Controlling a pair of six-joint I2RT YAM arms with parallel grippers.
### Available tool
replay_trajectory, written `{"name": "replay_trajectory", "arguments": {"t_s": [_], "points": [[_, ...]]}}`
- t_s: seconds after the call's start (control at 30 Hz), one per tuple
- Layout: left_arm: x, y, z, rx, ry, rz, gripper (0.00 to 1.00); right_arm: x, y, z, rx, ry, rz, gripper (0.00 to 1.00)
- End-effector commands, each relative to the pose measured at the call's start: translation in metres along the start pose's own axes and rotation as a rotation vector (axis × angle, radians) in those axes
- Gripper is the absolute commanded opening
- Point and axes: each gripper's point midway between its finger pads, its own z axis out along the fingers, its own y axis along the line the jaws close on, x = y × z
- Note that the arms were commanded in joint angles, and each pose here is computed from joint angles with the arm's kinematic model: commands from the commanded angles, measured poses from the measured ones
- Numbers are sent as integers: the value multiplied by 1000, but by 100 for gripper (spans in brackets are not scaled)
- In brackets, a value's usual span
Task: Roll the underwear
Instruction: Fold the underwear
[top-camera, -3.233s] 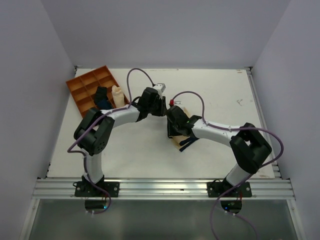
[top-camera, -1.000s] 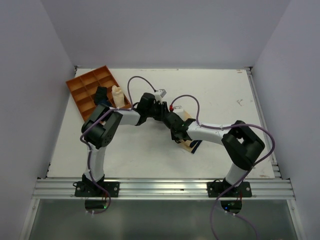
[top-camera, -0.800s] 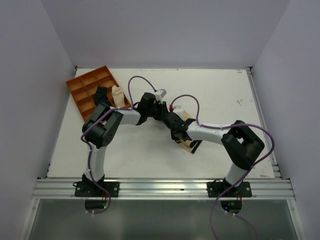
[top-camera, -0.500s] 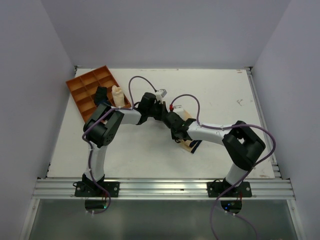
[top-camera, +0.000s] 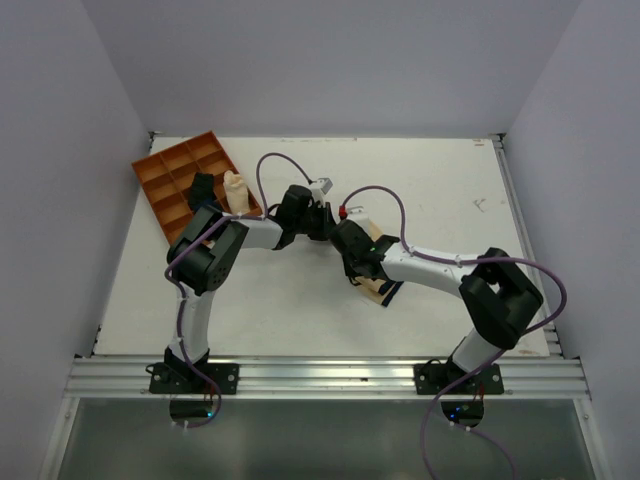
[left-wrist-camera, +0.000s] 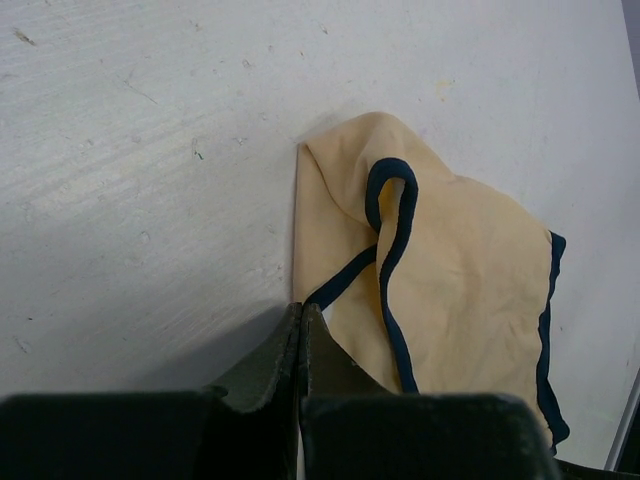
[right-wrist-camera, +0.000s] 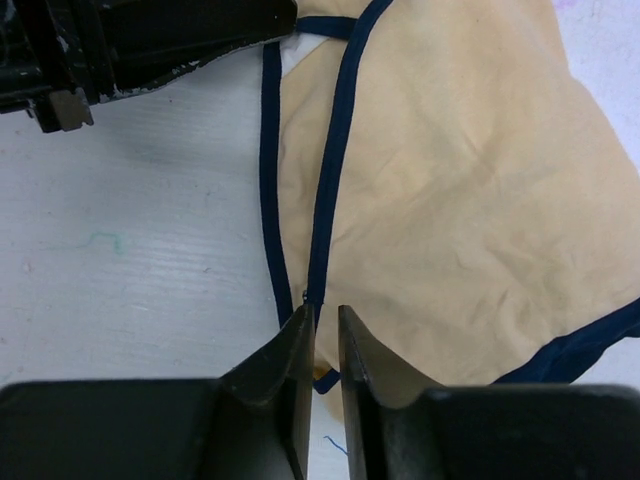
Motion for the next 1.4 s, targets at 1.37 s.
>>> {"name": "replay_trajectory", "arguments": {"t_s": [1.37], "points": [[-7, 14, 3, -76, -24, 12, 0, 5, 7, -8, -72, 38, -87, 0]]}}
